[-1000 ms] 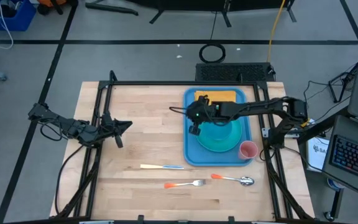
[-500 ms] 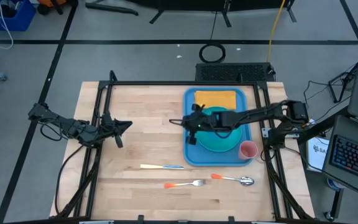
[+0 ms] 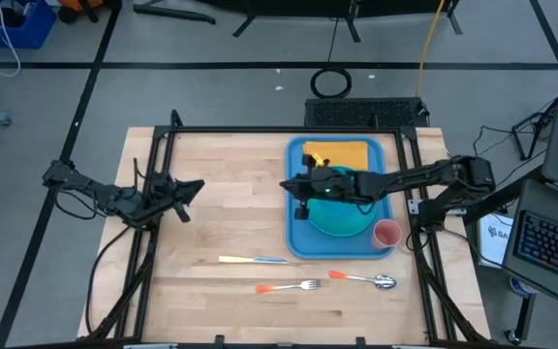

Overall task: Set up tray
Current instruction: Put the orange fork on the yellow table napkin on the blue serving tray

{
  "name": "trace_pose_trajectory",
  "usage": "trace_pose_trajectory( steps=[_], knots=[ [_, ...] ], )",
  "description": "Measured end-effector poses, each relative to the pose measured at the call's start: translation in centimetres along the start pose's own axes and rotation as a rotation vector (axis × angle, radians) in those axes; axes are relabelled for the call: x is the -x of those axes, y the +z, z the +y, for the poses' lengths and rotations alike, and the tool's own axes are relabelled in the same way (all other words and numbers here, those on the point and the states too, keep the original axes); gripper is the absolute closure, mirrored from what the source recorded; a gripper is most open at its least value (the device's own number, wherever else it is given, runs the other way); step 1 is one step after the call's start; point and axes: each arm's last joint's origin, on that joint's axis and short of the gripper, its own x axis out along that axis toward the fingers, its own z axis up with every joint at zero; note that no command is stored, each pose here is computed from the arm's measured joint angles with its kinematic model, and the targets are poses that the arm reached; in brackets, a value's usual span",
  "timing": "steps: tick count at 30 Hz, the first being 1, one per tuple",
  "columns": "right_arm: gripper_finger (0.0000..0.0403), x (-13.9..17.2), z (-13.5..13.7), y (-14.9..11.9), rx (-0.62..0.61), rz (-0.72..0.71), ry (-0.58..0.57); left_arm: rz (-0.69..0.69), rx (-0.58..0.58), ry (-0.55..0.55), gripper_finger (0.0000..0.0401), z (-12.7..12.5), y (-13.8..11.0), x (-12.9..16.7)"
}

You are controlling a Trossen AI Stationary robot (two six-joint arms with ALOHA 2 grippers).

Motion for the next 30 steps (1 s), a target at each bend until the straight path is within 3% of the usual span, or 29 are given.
trace_pose_trajectory(
  steps=[4, 9, 12, 15, 18, 22, 27, 30],
  knots=[
    [0.0403, 1.7, 0.2, -1.9, 0.069, -0.175, -0.028, 0.002, -0.002, -0.037, 0.0377, -0.7, -0.1, -0.5],
    [0.0403, 3.3, 0.3, -4.3, 0.058, -0.374, -0.016, 0.015, 0.017, -0.081, 0.0377, -1.3, -0.4, -1.5],
    [0.0403, 3.6, -0.1, -4.2, 0.088, -0.460, -0.023, 0.003, 0.060, -0.091, 0.0377, -1.6, -0.4, -2.2],
    [0.0403, 4.0, -0.4, -3.4, 0.031, -0.550, -0.042, 0.044, 0.066, -0.127, 0.0377, -1.9, -1.0, -3.1],
    [0.0403, 4.1, 0.1, -3.3, 0.006, -0.559, -0.017, 0.116, 0.044, -0.155, 0.0377, -2.6, -1.4, -4.3],
    [0.0403, 4.4, 0.4, -3.0, 0.165, -0.587, -0.063, 0.245, -0.077, -0.144, 0.0392, -4.4, -1.1, -6.4],
    [0.0403, 4.4, -0.7, -2.8, 0.137, -0.620, -0.116, 0.371, -0.183, -0.047, 0.0392, -6.5, 0.8, -9.0],
    [0.0403, 4.2, -1.8, -3.2, 0.145, -0.589, -0.189, 0.355, -0.220, 0.034, 0.0390, -7.2, 1.9, -10.1]
  ],
)
